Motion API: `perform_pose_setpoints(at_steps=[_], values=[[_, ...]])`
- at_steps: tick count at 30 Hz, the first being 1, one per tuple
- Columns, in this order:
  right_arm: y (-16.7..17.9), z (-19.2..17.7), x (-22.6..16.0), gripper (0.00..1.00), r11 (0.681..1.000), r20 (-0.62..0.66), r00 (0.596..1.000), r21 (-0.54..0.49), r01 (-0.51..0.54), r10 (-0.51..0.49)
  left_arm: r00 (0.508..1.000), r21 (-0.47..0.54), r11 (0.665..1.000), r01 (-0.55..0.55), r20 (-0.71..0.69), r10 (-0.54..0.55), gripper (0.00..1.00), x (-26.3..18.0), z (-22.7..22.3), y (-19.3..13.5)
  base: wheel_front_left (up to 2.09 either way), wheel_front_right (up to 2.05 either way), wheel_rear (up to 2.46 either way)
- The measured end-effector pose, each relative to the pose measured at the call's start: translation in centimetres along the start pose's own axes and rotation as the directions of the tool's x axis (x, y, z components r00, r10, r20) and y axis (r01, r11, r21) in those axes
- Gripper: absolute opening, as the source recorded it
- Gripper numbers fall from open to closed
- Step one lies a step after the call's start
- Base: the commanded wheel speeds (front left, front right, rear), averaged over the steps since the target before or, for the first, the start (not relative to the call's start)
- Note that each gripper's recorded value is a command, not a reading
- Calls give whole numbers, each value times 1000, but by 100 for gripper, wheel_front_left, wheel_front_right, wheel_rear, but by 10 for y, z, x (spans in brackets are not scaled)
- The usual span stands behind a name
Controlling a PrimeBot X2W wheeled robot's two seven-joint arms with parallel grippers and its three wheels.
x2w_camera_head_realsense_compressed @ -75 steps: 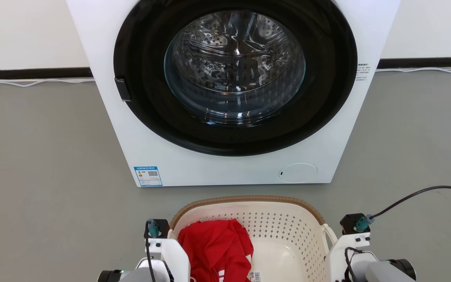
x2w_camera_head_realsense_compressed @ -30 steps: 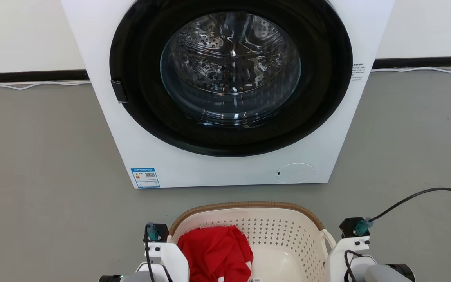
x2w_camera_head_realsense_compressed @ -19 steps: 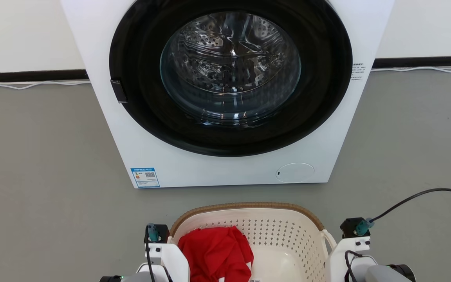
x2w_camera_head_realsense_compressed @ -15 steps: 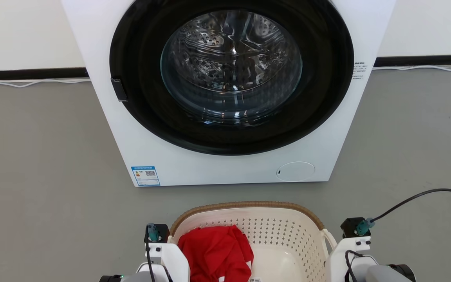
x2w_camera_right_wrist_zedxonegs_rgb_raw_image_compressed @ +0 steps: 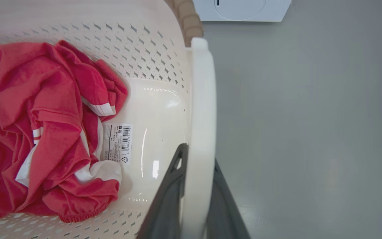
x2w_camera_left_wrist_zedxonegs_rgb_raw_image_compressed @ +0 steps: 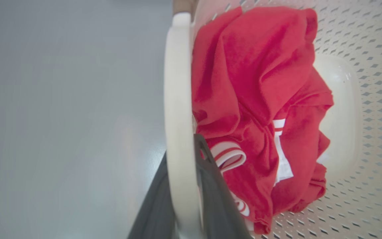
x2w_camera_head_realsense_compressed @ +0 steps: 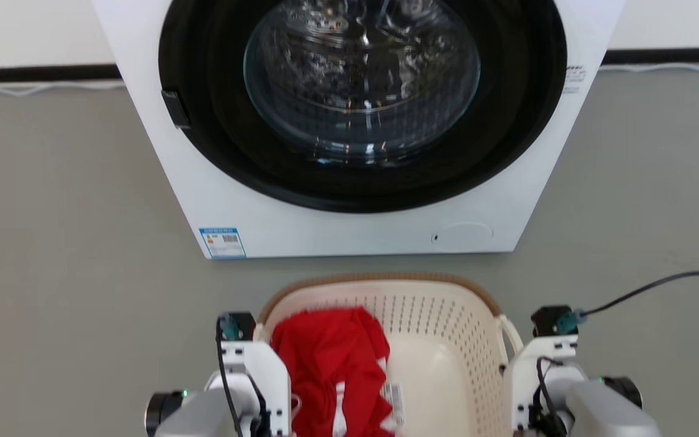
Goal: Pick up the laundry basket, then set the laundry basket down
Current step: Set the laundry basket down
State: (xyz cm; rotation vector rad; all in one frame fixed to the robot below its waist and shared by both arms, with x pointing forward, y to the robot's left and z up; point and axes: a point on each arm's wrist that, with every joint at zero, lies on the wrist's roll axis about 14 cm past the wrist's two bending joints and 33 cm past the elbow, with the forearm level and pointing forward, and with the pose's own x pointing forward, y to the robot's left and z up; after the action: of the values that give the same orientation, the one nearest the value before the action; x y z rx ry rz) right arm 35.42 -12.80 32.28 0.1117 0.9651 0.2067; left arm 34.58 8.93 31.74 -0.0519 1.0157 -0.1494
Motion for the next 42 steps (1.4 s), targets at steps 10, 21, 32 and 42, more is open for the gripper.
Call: perform_pose_setpoints(at_steps=[10,21,32,42], values=[[-2,48,32,0,1000,101,995,-11,-10,12,995,5,1000,-17,101,16,0,29,51,7,0,0,0],[-17,57,82,0,1000,112,994,2,2,-2,992,2,999,-36,119,35,0,80,64,18,0,0,0],[-36,49,126,0,999,87,996,-11,32,-31,994,0,1000,-21,106,21,0,127,58,20,0,0,0],[-43,43,153,0,999,89,995,-18,39,-37,994,-4,1000,-22,105,23,0,154,54,25,0,0,0]])
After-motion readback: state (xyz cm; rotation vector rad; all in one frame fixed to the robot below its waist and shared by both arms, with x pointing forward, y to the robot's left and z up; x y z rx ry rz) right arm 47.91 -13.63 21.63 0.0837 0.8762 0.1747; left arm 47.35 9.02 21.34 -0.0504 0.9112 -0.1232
